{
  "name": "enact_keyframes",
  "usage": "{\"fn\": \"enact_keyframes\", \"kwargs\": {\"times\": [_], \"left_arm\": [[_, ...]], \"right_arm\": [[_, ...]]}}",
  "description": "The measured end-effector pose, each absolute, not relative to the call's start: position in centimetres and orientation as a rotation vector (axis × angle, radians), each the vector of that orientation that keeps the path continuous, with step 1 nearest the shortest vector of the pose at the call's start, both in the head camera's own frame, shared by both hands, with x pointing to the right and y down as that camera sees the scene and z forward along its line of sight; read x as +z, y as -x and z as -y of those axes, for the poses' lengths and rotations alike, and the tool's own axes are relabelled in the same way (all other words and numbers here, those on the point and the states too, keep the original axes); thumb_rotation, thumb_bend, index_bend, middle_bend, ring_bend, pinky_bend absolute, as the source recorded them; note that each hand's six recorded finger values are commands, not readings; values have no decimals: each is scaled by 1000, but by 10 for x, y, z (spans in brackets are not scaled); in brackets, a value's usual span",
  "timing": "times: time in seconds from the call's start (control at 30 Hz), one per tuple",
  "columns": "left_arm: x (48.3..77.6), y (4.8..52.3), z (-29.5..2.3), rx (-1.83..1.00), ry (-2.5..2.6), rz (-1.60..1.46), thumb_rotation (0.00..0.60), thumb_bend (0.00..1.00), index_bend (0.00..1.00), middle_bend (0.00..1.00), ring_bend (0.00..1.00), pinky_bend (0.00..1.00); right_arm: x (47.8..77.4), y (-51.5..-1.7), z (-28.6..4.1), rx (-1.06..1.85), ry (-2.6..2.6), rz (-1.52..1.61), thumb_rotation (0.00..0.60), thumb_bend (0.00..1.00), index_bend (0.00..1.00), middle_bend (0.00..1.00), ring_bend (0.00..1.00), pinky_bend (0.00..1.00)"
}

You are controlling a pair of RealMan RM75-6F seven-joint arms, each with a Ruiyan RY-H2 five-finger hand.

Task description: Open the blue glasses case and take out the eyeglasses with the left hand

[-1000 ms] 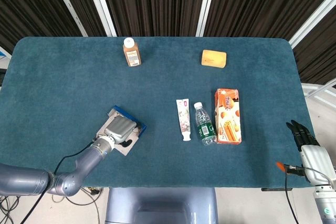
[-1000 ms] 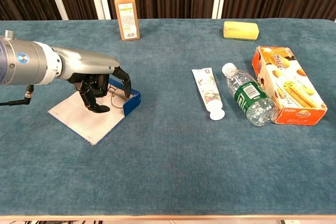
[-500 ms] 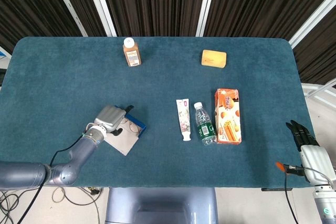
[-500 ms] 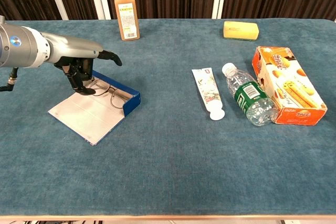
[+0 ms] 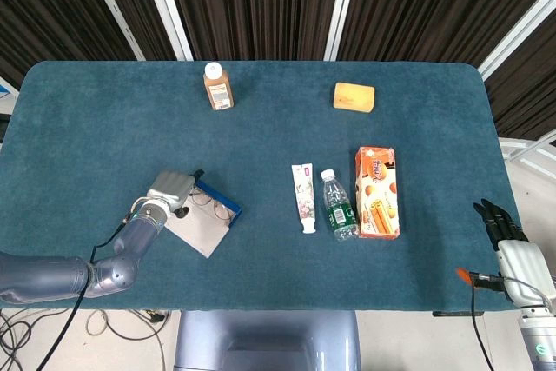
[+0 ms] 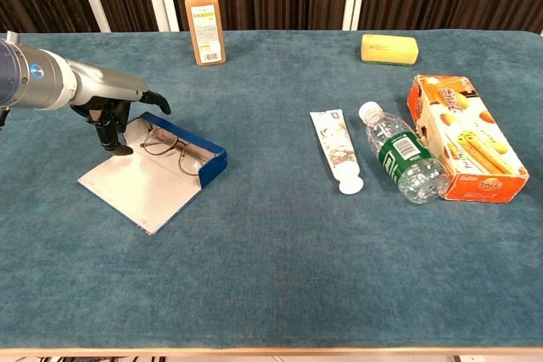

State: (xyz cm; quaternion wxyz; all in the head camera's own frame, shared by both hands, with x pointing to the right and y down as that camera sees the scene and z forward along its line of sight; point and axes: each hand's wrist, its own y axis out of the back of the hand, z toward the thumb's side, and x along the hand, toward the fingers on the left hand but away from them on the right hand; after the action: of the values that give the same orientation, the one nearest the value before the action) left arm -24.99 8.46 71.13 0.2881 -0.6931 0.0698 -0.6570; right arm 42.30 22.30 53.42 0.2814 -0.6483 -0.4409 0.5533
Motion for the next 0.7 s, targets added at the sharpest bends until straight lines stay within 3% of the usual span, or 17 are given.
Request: {"fn": "enact_keyframes", "kwargs": {"times": [0.23, 0.7], "left_arm": [[707, 262, -85, -1780, 1833, -177, 600, 349, 201, 995, 849, 952], [693, 299, -104, -1828, 1826, -117, 600, 349, 226, 995, 850, 952]], "right_arm": [[534, -423, -223, 1482, 1737, 1181, 600, 157, 0, 0, 0, 186], [534, -422, -223, 1483, 1737, 1184, 600, 157, 0, 0, 0, 186]]}}
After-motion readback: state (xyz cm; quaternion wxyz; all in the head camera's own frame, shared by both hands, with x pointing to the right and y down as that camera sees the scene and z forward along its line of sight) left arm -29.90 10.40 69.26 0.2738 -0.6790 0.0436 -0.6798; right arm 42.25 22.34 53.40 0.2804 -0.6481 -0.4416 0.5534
